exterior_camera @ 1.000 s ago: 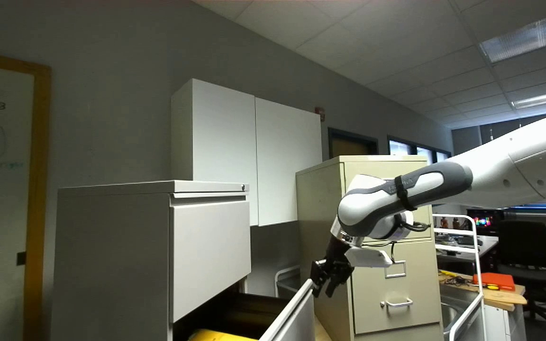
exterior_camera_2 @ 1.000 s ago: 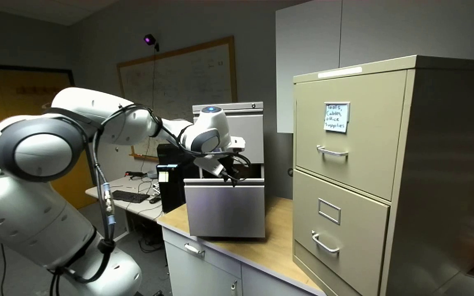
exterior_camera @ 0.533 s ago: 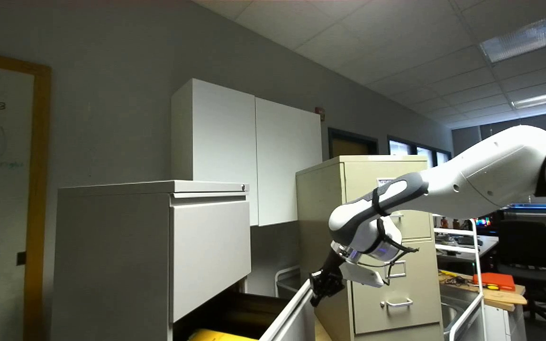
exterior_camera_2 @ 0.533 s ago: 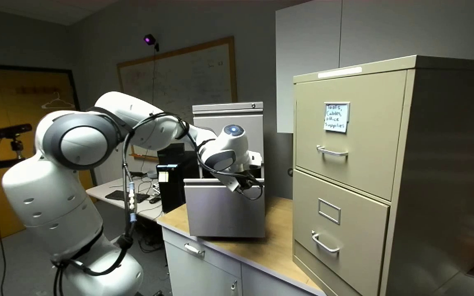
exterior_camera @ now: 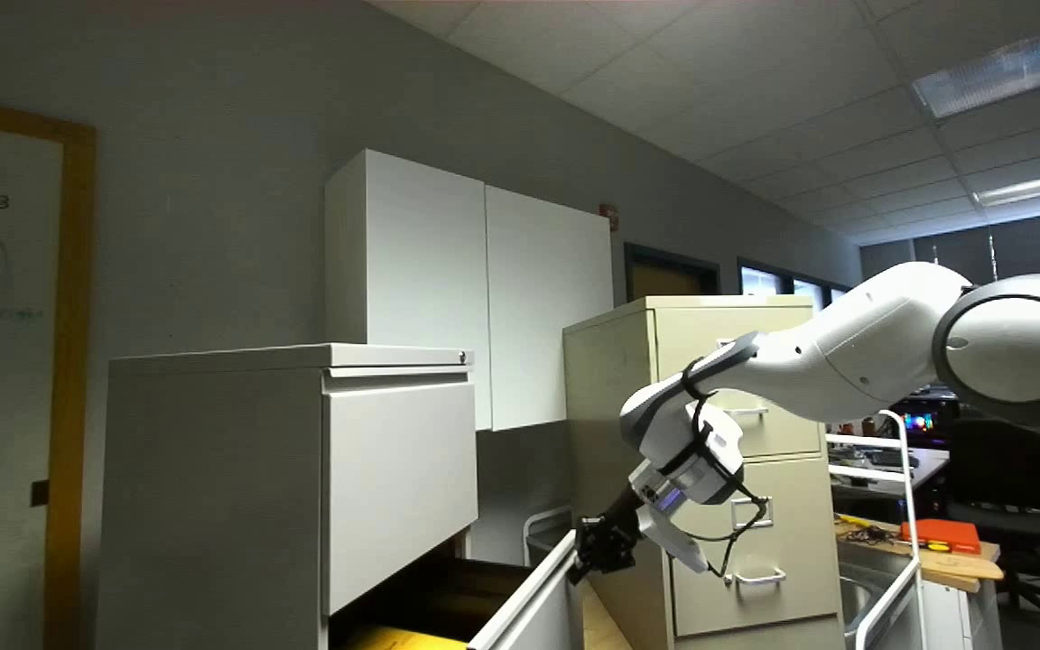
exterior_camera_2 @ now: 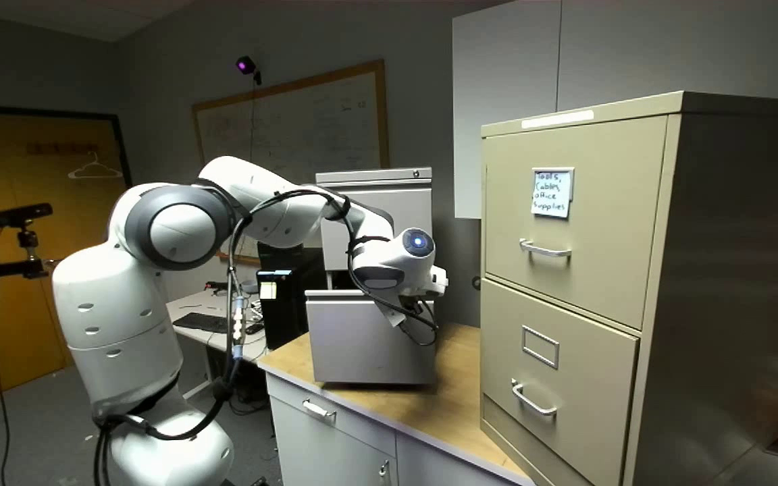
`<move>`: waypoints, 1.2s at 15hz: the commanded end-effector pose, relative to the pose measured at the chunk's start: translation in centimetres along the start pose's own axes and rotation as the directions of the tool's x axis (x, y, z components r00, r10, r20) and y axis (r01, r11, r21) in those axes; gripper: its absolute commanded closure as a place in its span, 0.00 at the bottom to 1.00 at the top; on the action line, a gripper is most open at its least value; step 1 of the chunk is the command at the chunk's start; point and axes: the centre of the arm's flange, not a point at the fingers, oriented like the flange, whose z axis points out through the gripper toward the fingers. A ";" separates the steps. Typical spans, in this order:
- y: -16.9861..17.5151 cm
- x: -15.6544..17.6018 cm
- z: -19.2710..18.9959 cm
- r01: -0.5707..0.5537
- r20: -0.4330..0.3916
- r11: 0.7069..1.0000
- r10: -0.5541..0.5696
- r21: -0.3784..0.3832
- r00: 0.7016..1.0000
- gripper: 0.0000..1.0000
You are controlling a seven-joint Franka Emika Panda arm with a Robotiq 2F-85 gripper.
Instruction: Close the bottom drawer of the white file cabinet
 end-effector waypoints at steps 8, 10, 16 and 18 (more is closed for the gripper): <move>-4.3 8.7 7.2 -0.035 0.028 0.972 0.030 0.233 0.999 1.00; -6.0 10.2 8.0 -0.029 0.022 0.961 0.024 0.275 0.999 1.00; -7.4 13.0 10.9 -0.014 0.047 0.955 0.001 0.296 0.999 1.00; -7.9 13.9 11.8 -0.012 0.058 0.952 -0.006 0.304 0.998 1.00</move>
